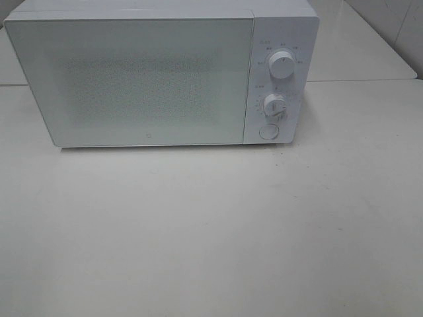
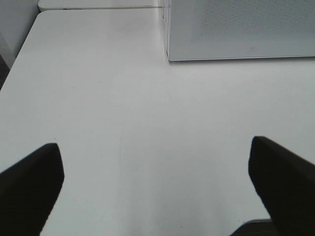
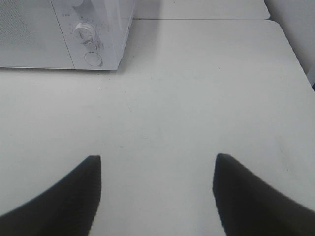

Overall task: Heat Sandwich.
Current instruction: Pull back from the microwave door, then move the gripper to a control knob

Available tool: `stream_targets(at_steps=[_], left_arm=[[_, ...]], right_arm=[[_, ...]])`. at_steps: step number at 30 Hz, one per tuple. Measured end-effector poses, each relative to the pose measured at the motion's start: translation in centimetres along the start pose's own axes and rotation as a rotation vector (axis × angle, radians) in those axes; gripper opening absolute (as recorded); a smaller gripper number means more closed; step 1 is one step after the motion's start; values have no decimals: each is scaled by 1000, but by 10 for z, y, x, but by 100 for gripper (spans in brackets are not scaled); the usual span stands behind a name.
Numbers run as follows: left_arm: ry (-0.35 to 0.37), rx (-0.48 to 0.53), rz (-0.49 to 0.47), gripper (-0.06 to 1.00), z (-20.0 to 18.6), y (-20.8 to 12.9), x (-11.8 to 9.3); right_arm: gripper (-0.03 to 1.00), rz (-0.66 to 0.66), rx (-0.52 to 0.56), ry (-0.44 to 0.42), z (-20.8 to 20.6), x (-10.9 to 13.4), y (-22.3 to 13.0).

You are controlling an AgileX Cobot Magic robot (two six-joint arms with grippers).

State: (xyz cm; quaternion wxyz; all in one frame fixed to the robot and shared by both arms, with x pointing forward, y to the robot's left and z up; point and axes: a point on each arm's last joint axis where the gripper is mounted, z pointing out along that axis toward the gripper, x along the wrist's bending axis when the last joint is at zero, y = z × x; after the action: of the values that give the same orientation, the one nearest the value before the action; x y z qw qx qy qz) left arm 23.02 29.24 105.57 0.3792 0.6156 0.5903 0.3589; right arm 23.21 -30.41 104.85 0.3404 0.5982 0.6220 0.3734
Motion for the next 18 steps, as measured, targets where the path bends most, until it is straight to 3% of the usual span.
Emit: stream_targets(at_steps=[11,18], left_arm=[[0,0,0,97,0,0,0],[0,0,0,97,0,0,0]], right_arm=[[64,0,0,0,0,0,0],[81,0,0,0,0,0,0]])
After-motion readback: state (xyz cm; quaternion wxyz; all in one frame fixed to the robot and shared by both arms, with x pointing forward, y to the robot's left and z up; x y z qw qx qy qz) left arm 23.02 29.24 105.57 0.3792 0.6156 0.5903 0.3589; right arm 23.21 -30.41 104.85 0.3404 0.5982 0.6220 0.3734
